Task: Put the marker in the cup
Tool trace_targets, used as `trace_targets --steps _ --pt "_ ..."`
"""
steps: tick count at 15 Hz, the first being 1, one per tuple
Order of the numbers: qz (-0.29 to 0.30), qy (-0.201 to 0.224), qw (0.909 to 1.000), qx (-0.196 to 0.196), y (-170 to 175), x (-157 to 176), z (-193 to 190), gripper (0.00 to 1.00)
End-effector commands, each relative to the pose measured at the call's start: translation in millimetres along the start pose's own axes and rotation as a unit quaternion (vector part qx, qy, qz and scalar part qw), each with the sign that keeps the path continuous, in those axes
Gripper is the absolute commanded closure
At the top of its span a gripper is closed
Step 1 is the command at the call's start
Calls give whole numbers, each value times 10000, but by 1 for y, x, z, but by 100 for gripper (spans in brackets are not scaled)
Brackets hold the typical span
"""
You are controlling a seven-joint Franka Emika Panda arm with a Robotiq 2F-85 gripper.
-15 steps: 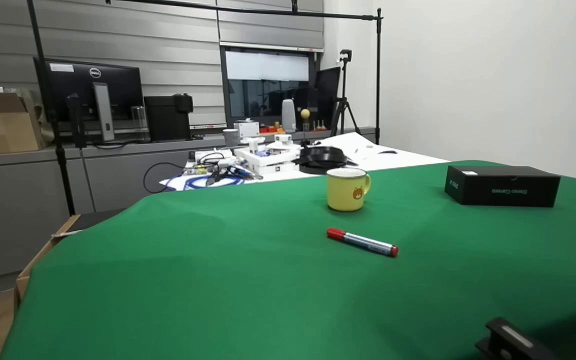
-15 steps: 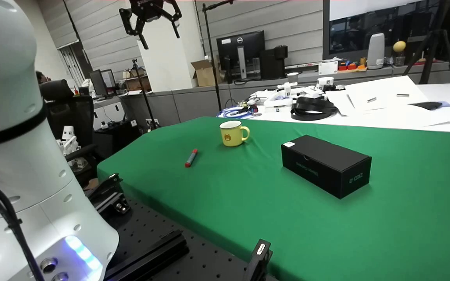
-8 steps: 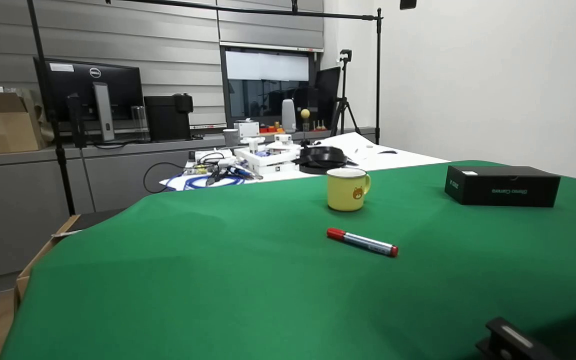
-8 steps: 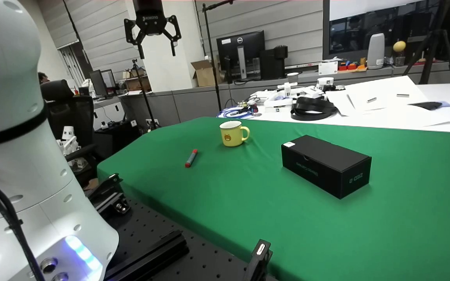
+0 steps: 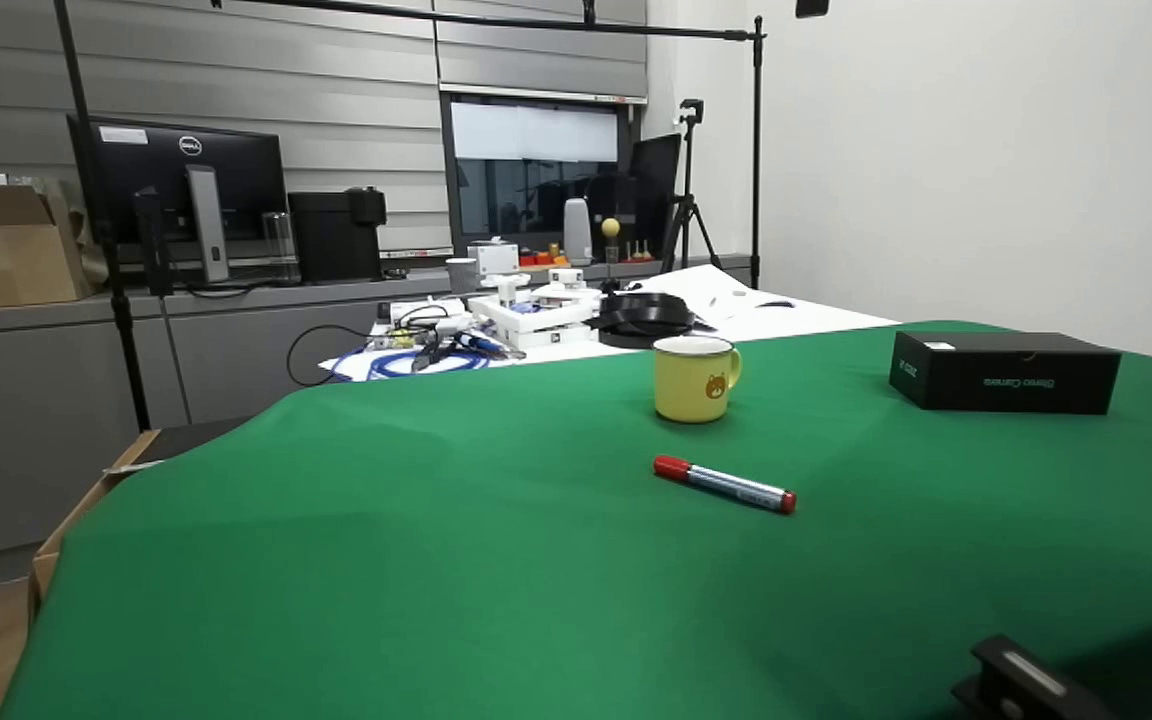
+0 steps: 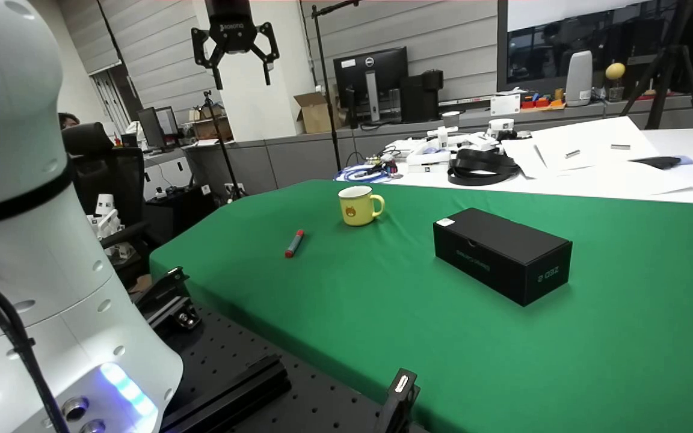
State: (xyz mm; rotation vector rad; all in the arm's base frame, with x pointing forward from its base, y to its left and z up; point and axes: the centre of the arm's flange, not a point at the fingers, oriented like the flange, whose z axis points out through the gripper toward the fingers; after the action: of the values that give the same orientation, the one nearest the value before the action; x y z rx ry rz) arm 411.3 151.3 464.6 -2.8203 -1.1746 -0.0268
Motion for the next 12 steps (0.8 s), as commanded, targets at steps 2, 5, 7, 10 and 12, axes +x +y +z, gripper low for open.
trace_targets --steps 2,5,7,10,12 --pt "-17 -142 9998 -165 -14 5 53 0" --pt "-162 -340 9992 -115 -34 9 106 0" --pt "-176 -475 9986 -138 -45 12 136 0" --pt "76 -886 9958 -223 -43 11 175 0" --pt "266 -1144 9926 -324 -37 6 196 0"
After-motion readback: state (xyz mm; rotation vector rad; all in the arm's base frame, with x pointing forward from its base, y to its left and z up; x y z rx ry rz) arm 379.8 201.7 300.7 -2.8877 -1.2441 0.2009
